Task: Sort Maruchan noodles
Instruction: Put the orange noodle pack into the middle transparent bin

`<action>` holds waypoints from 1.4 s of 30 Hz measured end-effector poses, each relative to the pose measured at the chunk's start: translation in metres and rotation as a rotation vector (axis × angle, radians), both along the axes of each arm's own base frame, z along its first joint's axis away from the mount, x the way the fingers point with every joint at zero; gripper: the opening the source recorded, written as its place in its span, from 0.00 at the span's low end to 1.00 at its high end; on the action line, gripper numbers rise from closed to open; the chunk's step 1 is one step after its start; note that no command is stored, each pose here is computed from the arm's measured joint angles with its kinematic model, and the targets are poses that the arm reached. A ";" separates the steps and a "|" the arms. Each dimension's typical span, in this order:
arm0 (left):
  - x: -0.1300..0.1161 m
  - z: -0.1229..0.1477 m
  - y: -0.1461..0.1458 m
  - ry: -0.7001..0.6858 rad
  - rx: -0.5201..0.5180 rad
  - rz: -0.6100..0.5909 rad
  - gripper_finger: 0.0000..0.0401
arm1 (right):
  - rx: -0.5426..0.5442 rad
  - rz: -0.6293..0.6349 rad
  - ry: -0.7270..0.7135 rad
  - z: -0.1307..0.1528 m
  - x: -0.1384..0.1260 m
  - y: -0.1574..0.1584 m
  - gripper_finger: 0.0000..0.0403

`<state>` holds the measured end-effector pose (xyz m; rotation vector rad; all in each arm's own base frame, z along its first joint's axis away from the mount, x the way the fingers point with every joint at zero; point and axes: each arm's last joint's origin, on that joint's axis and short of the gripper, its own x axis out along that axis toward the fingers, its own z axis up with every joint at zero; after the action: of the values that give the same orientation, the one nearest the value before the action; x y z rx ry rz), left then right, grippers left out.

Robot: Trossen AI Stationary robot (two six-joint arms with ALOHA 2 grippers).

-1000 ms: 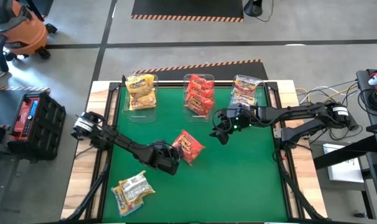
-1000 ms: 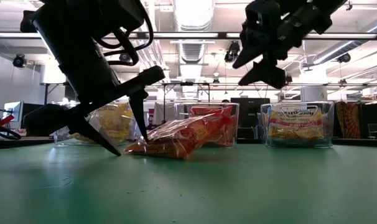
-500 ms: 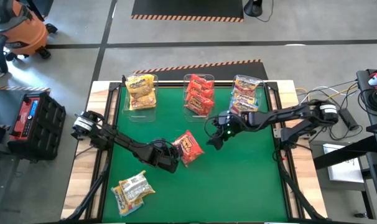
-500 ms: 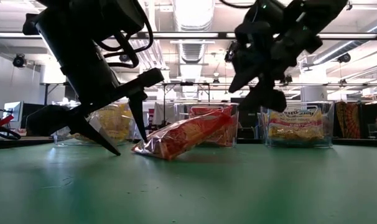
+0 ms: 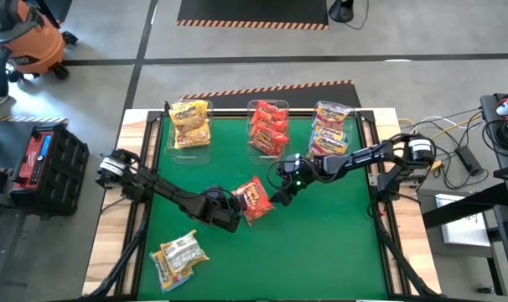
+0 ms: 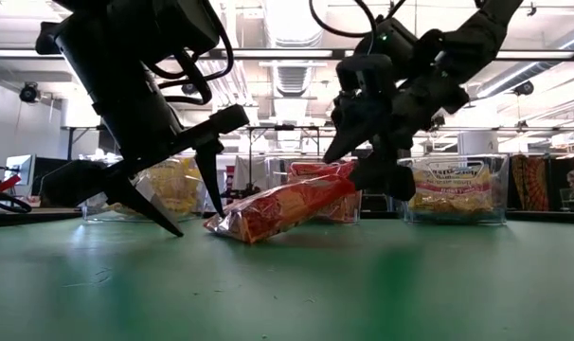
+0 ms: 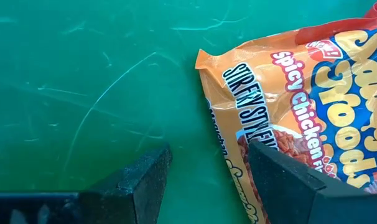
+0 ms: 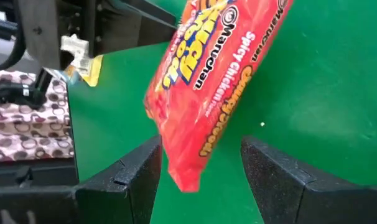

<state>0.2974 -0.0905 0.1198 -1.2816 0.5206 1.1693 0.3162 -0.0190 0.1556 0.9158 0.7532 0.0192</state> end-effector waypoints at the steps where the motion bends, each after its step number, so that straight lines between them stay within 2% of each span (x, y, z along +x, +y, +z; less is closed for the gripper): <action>1: 0.000 0.000 0.000 0.000 0.000 0.000 0.51 | 0.009 -0.007 -0.001 -0.001 0.001 0.000 0.51; 14: 0.001 0.000 0.000 -0.001 -0.005 -0.021 0.51 | 0.032 -0.027 0.020 -0.006 0.003 -0.001 0.51; 23: 0.027 0.033 -0.008 -0.120 0.075 -0.177 0.51 | 0.027 -0.025 0.019 -0.005 0.003 -0.001 0.51; 25: 0.031 0.032 -0.006 -0.117 0.082 -0.192 0.51 | 0.019 -0.019 0.015 -0.005 0.003 -0.001 0.51; 36: 0.032 0.047 -0.012 -0.171 0.075 -0.216 0.51 | 0.002 -0.006 0.018 -0.006 0.002 -0.001 0.51; 42: 0.038 0.042 -0.004 -0.180 0.076 -0.187 0.51 | -0.004 -0.001 0.034 -0.007 0.001 -0.002 0.51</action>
<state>0.3358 -0.0949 0.1613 -1.2310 0.4483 0.9002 0.3173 -0.0209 0.1483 0.9142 0.7841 0.0009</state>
